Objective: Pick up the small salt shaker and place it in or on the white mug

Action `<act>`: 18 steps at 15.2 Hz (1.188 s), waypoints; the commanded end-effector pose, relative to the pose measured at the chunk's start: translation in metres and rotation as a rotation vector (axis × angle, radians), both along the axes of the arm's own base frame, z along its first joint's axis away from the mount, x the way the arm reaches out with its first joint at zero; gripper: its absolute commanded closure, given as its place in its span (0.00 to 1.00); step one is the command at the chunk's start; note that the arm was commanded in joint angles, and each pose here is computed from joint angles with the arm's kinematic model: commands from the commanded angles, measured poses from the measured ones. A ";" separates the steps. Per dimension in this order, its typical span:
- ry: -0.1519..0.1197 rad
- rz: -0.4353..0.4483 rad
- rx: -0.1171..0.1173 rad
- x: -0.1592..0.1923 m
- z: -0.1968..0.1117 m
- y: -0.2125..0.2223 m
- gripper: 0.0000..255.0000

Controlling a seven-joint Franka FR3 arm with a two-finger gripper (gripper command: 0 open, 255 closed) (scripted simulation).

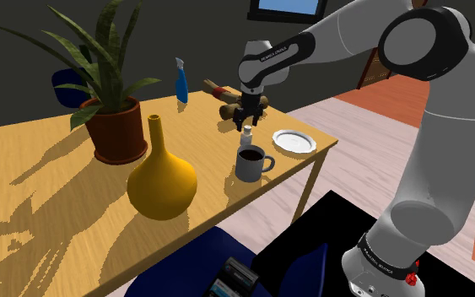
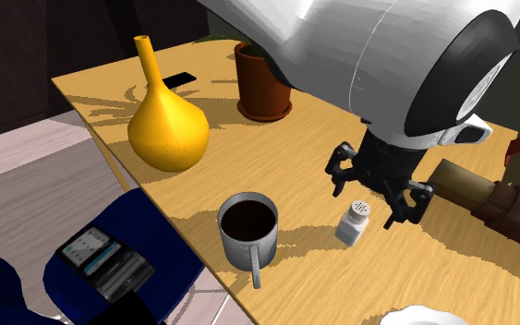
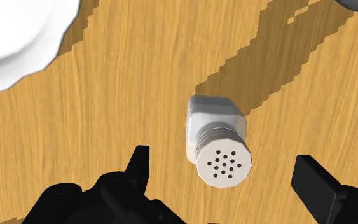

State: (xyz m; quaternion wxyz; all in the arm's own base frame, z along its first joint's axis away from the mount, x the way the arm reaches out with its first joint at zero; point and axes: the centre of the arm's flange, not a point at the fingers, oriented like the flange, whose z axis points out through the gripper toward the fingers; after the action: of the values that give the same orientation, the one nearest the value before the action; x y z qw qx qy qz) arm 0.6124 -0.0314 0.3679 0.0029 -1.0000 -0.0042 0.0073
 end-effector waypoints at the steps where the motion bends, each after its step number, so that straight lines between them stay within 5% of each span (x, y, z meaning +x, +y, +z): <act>1: 0.000 0.000 0.000 0.000 0.000 0.000 0.00; 2: 0.000 0.000 0.000 0.000 0.000 0.000 0.00; 3: 0.000 0.000 0.000 0.000 0.000 0.000 1.00; 12: 0.000 0.000 0.000 0.000 0.000 0.000 1.00; 18: 0.000 0.000 0.000 0.000 0.032 0.000 1.00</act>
State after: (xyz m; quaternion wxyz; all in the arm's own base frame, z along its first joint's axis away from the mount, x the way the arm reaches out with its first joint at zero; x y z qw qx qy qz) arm 0.6131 -0.0309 0.3949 0.0029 -1.0000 -0.0041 0.0070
